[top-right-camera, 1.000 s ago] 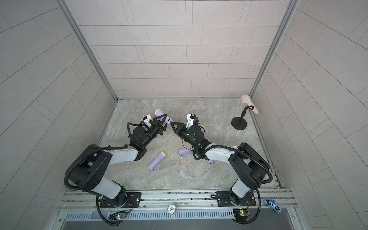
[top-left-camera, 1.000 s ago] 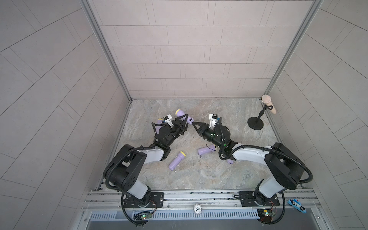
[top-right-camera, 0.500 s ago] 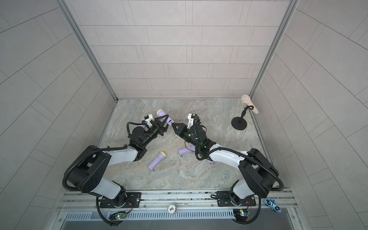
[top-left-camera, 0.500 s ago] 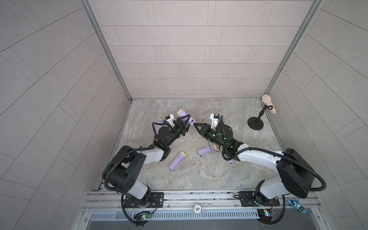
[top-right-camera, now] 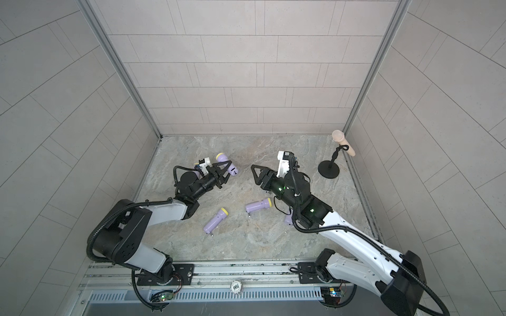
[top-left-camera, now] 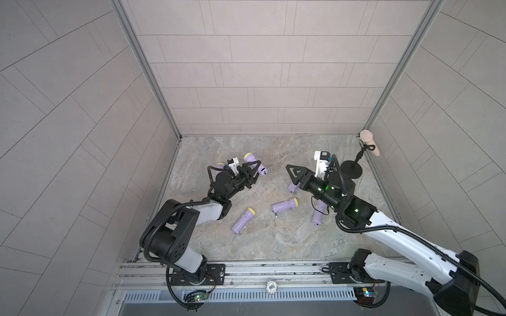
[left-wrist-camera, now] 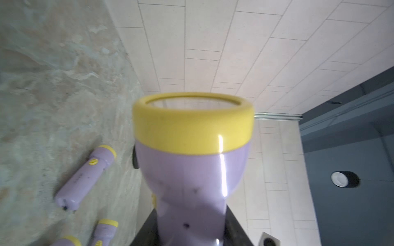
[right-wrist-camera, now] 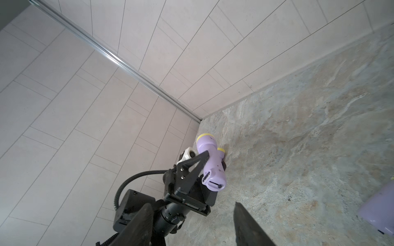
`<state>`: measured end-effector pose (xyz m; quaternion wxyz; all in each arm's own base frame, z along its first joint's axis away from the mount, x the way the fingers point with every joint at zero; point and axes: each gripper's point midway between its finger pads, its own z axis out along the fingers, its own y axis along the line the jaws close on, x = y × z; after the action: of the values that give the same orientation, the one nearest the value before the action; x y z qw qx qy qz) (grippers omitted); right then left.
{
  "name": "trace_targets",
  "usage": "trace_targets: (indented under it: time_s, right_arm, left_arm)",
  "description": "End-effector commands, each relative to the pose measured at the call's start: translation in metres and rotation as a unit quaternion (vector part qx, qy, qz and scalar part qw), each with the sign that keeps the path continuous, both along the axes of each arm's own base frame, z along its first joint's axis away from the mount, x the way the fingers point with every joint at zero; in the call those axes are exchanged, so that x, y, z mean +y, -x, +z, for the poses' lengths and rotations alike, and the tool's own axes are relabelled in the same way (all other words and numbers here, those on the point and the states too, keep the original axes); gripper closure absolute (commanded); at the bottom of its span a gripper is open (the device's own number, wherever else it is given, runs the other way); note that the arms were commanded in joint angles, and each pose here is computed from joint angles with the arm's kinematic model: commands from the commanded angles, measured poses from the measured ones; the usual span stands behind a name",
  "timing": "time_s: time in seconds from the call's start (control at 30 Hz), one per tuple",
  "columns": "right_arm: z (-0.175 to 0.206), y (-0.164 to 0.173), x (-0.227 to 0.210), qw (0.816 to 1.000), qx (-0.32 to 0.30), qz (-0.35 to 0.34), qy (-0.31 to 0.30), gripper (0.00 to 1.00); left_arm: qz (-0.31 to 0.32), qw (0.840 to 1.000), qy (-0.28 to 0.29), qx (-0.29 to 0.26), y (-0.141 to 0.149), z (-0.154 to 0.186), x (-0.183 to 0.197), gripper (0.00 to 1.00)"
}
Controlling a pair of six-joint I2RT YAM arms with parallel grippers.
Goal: Close the plug at the bottom of the flashlight
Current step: Close the plug of the flashlight, then place the flashlight at the center of the board.
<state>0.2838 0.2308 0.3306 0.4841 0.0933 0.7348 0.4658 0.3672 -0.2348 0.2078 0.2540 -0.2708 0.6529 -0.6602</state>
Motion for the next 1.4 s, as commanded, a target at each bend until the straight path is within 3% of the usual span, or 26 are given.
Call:
trace_targets:
  time_s: [0.0,0.1,0.2,0.37,0.47,0.63,0.9,1.37]
  right_arm:
    - [-0.009,0.008,-0.024,0.996,0.002,-0.03,0.083,0.3]
    - [-0.007,0.016,-0.039,0.992,-0.002,-0.041,0.117,0.24]
    - [-0.005,0.025,-0.053,0.988,-0.009,-0.05,0.148,0.2]
    - [-0.008,0.036,-0.066,0.981,-0.025,-0.05,0.186,0.16]
    - [-0.01,0.039,-0.066,0.979,-0.028,-0.04,0.196,0.11]
    - [-0.015,0.043,-0.062,0.977,-0.026,-0.02,0.213,0.08]
    - [-0.022,0.048,-0.064,0.973,-0.027,-0.01,0.227,0.02]
    - [-0.032,0.051,-0.056,0.976,-0.02,0.006,0.217,0.0]
  left_arm:
    - [-0.026,0.998,-0.063,0.006,0.004,-0.003,-0.003,1.0]
    - [-0.034,0.988,-0.146,0.039,0.009,-0.023,0.007,1.0]
    - [-0.046,0.967,-0.24,0.076,0.017,-0.046,0.026,1.0]
    - [-0.07,0.908,-0.396,0.115,0.029,-0.066,0.062,1.0]
    - [-0.091,0.877,-0.453,0.133,0.032,-0.071,0.074,1.0]
    - [-0.124,0.81,-0.55,0.164,0.03,-0.085,0.099,1.0]
    - [-0.153,0.75,-0.607,0.214,0.01,-0.115,0.119,1.0]
    - [-0.15,0.696,-0.665,0.224,-0.036,-0.138,0.135,1.0]
